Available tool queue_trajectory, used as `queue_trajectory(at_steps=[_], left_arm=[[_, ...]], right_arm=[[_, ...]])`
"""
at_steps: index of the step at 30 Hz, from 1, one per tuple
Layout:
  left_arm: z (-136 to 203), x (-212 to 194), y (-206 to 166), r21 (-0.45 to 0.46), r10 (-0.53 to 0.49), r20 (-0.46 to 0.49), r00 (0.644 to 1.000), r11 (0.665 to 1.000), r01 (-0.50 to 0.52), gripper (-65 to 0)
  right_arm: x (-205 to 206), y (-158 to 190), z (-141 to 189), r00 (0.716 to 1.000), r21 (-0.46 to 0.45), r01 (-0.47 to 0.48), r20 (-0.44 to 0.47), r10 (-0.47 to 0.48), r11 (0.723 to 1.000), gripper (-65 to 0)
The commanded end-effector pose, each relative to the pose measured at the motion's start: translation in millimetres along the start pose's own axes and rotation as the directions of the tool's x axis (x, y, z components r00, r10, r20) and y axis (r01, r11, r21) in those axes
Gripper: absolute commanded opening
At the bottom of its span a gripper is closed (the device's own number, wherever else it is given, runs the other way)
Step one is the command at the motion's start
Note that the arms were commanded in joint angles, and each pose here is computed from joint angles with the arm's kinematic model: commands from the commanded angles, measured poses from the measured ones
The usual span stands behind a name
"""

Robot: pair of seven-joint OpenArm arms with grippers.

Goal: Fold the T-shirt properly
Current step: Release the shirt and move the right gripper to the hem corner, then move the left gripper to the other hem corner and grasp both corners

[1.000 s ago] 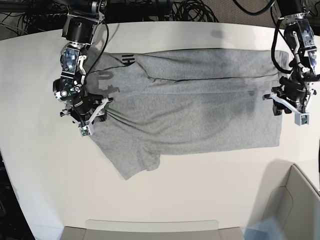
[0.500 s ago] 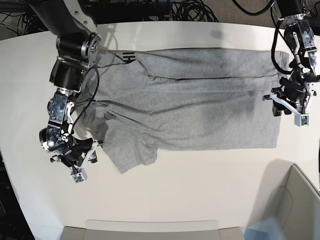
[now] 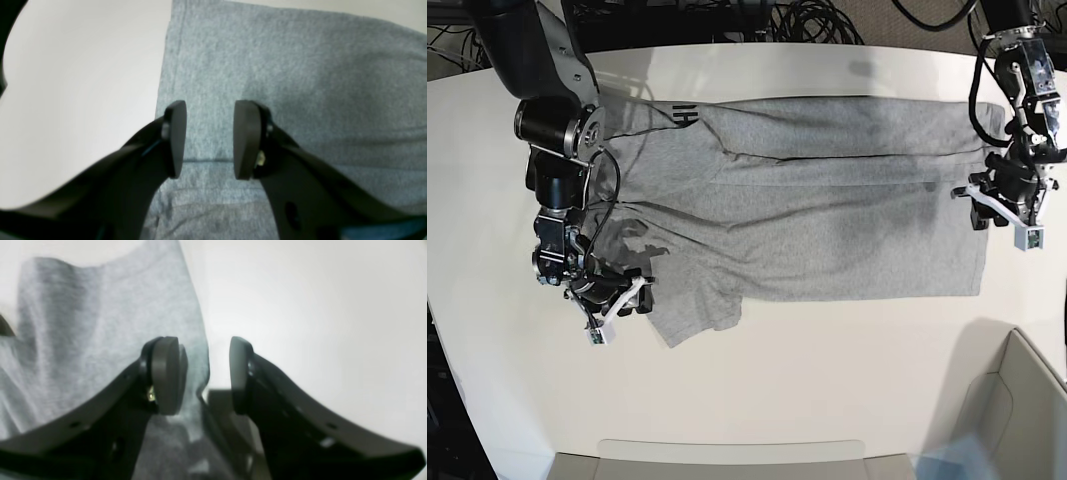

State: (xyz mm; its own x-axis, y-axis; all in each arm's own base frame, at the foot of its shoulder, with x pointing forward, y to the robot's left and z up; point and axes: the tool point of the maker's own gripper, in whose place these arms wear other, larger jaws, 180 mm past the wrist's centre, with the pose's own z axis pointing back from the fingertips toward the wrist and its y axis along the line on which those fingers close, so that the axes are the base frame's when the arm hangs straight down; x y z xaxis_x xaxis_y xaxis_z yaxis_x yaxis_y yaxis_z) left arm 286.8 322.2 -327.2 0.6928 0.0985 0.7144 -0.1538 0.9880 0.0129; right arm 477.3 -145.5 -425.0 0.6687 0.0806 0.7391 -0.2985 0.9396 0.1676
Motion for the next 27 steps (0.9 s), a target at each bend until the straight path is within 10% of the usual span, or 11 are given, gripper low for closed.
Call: queue_trajectory(at_steps=[1, 13, 20, 27], left_arm=[[4, 17, 4, 0.011, -0.014, 0.051, 0.999, 1.0, 0.013, -40.8], [-60, 84, 37, 0.016, 0.209, 0.074, 0.975, 0.977, -0.211, -29.1], [-124, 97, 35, 0.135, -0.001, -0.007, 1.0, 0.991, 0.002, -28.4], [-152, 79, 61, 0.183, 0.088, -0.013, 0.996, 0.979, -0.084, -28.4]], right_arm=[[-2, 1, -3, 0.999, -0.006, -0.01, -0.036, 0.01, 1.0, -40.3], [-13, -6, -5, 0.995, -0.053, -0.066, -0.077, 0.062, 0.996, -40.3], [-15, -5, -6, 0.994, -0.053, -0.075, -0.083, 0.07, 0.996, -40.3], [-16, -6, -5, 0.994, -0.056, -0.074, -0.085, 0.069, 0.996, -40.3]])
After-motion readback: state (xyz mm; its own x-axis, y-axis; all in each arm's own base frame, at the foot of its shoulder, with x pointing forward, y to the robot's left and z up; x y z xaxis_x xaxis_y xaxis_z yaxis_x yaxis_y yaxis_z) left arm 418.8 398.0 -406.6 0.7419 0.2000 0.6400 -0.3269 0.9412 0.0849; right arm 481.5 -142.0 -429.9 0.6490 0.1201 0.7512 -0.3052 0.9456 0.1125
